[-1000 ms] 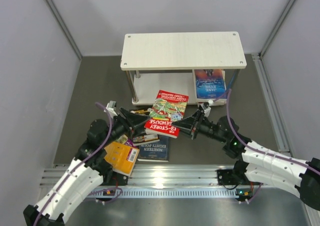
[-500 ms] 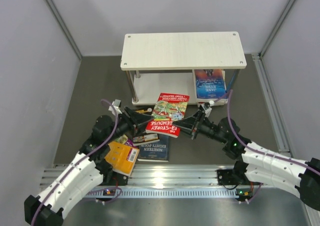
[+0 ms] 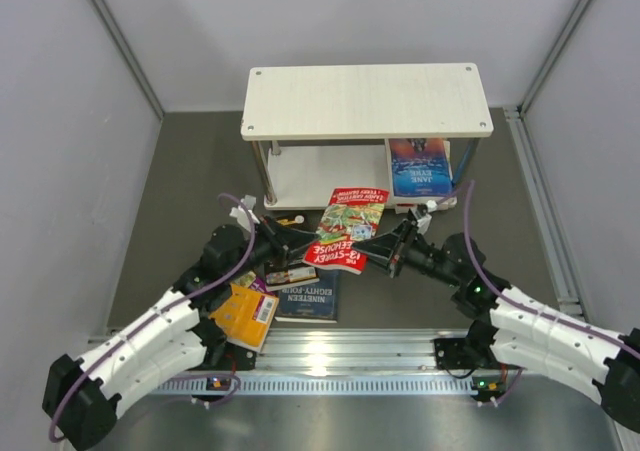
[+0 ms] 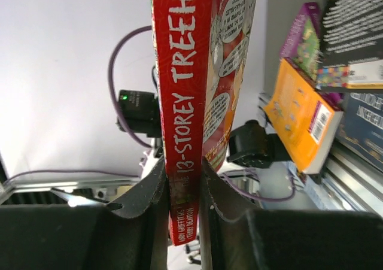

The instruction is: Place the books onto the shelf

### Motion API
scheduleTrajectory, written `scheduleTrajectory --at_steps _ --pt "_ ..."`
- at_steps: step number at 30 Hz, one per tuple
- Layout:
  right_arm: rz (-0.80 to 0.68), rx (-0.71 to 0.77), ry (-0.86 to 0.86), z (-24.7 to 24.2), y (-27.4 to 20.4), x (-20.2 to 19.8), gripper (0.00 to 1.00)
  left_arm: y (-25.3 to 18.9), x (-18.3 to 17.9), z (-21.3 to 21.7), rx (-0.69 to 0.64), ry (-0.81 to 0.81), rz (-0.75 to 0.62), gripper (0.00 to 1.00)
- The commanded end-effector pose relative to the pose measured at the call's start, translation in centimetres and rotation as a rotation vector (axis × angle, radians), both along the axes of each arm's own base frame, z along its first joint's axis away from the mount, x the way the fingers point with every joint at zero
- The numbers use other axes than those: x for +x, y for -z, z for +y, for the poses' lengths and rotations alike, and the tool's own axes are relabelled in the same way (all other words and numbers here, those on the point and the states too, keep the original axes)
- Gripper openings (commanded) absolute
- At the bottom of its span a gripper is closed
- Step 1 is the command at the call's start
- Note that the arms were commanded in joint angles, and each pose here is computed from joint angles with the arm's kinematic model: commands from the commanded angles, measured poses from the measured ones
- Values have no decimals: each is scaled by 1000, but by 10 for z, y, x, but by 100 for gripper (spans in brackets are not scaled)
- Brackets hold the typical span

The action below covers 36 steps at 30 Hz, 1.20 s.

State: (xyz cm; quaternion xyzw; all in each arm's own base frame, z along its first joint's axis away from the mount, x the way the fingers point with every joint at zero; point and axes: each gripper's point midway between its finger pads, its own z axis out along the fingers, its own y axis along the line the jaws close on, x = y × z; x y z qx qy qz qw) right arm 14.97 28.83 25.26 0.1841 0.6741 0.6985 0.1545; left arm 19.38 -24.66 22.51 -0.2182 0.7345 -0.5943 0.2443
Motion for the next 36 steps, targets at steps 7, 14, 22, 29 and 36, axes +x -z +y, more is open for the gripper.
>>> scheduleTrajectory --at_steps 7,14,22,29,36 --pt "-156 -353 -24 -35 -15 14 8 -40 -2 -51 31 39 -158 0" --pt "-120 -530 50 -78 -2 55 10 -69 41 -87 118 15 -227 0" --pt "-34 -681 91 -122 21 89 17 -53 86 -126 208 -18 -205 0" --pt "22 -717 140 -143 31 115 29 -47 108 -134 234 -88 -181 0" --pt "109 -688 185 -156 37 128 51 -38 123 -129 230 -183 -152 0"
